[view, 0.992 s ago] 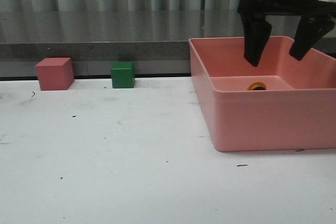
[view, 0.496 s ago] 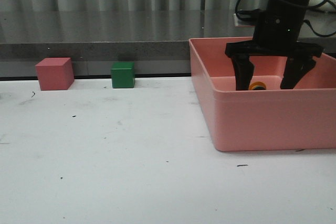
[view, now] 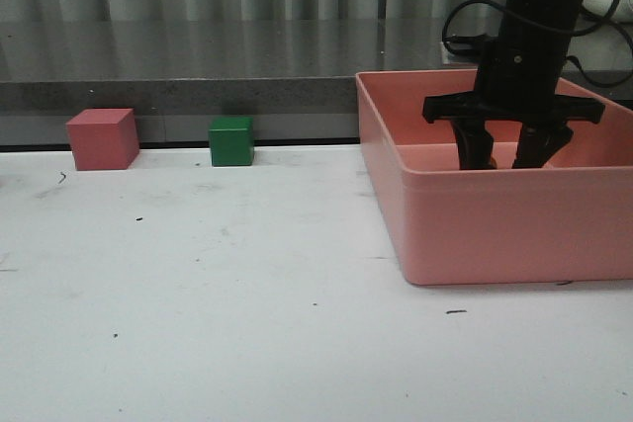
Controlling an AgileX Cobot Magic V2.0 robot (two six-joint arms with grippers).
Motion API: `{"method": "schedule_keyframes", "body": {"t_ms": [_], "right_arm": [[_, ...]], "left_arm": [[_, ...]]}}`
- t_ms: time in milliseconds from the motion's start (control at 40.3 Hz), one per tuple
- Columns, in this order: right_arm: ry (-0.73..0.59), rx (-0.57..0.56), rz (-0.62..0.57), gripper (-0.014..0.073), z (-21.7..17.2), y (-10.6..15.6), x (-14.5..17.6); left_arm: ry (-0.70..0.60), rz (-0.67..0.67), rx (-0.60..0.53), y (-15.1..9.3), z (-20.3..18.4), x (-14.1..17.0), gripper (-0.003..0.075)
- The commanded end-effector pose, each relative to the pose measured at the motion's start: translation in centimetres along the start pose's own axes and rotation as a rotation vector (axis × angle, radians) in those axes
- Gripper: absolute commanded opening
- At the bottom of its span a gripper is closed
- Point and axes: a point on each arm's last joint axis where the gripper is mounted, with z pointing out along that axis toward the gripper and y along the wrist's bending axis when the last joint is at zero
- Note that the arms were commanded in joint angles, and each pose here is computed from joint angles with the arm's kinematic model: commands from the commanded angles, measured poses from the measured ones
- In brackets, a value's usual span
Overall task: Place and stand button with both arms
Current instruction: 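Lower the right gripper into the pink bin around the yellow button, then close the right gripper on the button body and lift it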
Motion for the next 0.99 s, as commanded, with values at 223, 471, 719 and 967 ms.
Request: {"method": "schedule_keyframes", "body": {"t_ms": [223,471,719,967], "right_arm": [[-0.064,0.005,-0.005,0.0383,-2.2,-0.2,-0.7],[-0.064,0.005,-0.005,0.0239,-2.7,-0.2,-0.6],[-0.14,-0.013,-0.021,0.0239,-7.5,0.5,0.0],[-0.249,-0.069,-0.133,0.0239,-14.1,5.0,2.5]], "left_arm": [[-0.091,0.003,0.008,-0.1,-0.1,-1.5,0.0546],[-0.091,0.003,0.008,-0.1,-0.1,-1.5,0.0546],[-0.091,0.003,0.008,-0.1,-0.1,-1.5,0.0546],[-0.091,0.003,0.008,-0.1,-0.1,-1.5,0.0546]]}}
